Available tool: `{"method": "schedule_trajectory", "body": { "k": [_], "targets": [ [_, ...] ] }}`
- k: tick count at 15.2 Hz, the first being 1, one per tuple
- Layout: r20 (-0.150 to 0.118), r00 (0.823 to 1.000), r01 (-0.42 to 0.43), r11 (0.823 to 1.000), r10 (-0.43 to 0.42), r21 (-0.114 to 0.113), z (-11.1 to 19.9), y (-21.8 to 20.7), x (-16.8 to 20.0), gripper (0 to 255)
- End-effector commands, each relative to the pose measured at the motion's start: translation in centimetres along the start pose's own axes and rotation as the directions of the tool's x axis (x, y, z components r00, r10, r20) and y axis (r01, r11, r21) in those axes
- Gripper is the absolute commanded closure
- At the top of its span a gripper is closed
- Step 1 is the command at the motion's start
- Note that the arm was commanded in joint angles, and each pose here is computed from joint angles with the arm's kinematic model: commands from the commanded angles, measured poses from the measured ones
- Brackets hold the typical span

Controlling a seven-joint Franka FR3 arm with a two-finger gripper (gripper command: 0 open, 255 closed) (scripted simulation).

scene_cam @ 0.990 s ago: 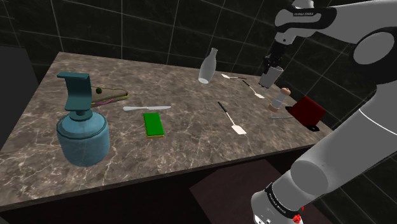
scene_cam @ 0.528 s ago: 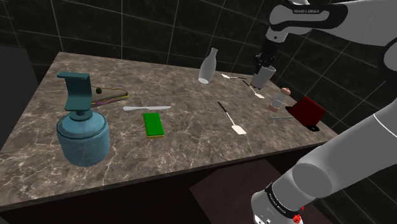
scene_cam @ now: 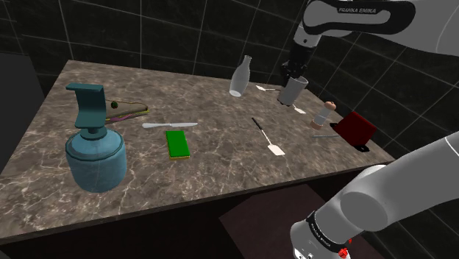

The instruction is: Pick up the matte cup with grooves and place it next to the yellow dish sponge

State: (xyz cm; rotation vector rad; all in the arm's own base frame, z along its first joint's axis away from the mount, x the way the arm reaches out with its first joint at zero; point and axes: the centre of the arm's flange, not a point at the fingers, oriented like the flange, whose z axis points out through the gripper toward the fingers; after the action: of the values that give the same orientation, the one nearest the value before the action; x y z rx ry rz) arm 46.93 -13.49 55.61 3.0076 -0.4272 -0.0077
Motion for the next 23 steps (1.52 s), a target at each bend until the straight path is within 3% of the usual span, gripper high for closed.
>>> {"method": "schedule_trajectory", "body": {
  "k": [1, 23],
  "targets": [
    [0.0, 1.0, -0.002, 1.0, 0.002, 0.0, -0.2, -2.6, -0.5, 255],
    [0.0, 1.0, -0.002, 1.0, 0.002, 0.0, -3.3, -30.6, -7.6, 255]
  ]
}}
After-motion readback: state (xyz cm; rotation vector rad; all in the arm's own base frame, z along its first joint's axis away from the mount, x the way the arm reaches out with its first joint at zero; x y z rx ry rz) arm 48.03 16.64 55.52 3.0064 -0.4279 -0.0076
